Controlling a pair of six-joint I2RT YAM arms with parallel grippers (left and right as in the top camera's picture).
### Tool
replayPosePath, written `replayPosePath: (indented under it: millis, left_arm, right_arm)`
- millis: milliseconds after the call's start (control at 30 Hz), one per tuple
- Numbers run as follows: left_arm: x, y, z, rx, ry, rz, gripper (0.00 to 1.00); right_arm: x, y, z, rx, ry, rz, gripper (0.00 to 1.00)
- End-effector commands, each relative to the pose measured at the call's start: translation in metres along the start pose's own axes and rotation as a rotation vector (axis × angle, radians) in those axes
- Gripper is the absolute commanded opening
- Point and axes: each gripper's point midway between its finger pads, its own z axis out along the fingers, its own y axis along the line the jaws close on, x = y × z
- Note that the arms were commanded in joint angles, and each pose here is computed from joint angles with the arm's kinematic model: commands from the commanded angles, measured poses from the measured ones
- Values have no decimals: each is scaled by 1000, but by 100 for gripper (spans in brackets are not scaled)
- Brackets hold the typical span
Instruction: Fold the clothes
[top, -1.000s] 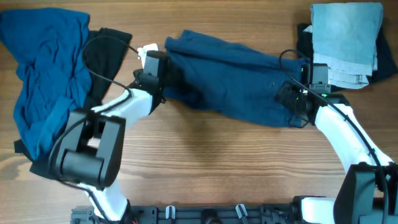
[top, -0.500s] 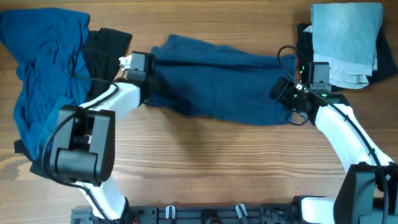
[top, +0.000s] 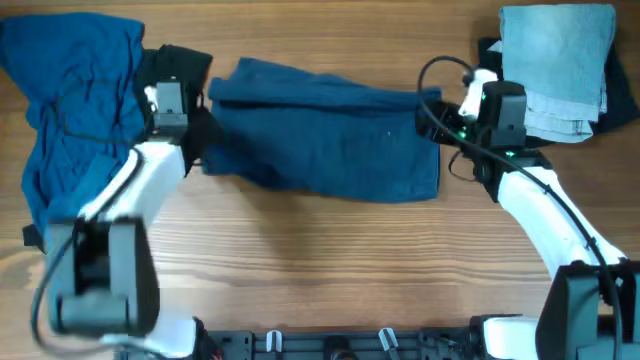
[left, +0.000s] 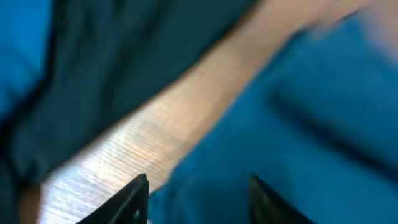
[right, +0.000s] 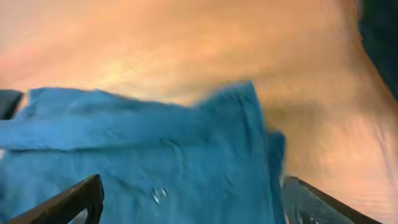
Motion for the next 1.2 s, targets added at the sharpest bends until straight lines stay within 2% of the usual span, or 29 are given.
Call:
replayPosePath:
  millis: [0, 67, 100, 167, 200, 233, 267, 300, 333, 433, 500, 700, 767, 833, 933, 1033, 1167]
  left_arm:
    - [-31, -48, -51, 164, -148, 113, 59]
    - [-26, -81, -54, 257, -167, 166, 59]
    - [-20, -96, -50, 284, -169, 188, 48]
    - [0, -116, -43, 321, -132, 229, 32]
    - [17, -126, -35, 342, -91, 257, 22]
    - [26, -130, -30, 342, -74, 270, 17]
    - [35, -136, -20, 346, -59, 284, 11]
    - [40, -143, -11, 358, -62, 288, 5]
    - [44, -150, -7, 385, -63, 293, 4]
    - [47, -166, 3, 436, -87, 296, 4]
    - [45, -171, 13, 454, -115, 291, 4]
    - [36, -185, 48, 503, -250, 263, 4]
    - [15, -178, 57, 443, -382, 216, 4]
    - [-11, -180, 45, 453, -493, 174, 4]
    - [-41, -184, 34, 476, -572, 138, 4]
    - [-52, -175, 36, 460, -582, 123, 4]
    - [-33, -176, 37, 442, -468, 167, 4]
  right_arm:
    - [-6, 47, 5, -122, -58, -250, 86]
    - [-1, 68, 18, -159, -72, -269, 81]
    - [4, 71, 27, -153, -69, -233, 68]
    - [16, 77, 44, -174, -46, -159, 30]
    - [24, 80, 54, -183, -25, -83, 18]
    - [32, 84, 61, -204, -3, -22, 9]
    - [36, 90, 66, -233, 5, -12, 6]
    - [41, 98, 71, -274, 8, -18, 6]
    - [43, 102, 73, -283, 8, -26, 6]
    - [40, 102, 79, -270, -23, -30, 6]
    - [40, 89, 86, -206, -34, 28, 6]
    - [48, 83, 97, -194, -29, 43, 6]
    - [48, 82, 97, -190, -31, 43, 6]
    - [49, 79, 98, -170, -28, 45, 6]
    - [50, 72, 99, -132, -27, 45, 6]
    - [49, 66, 100, -103, -39, 20, 7]
    - [33, 34, 99, 64, -126, 14, 8]
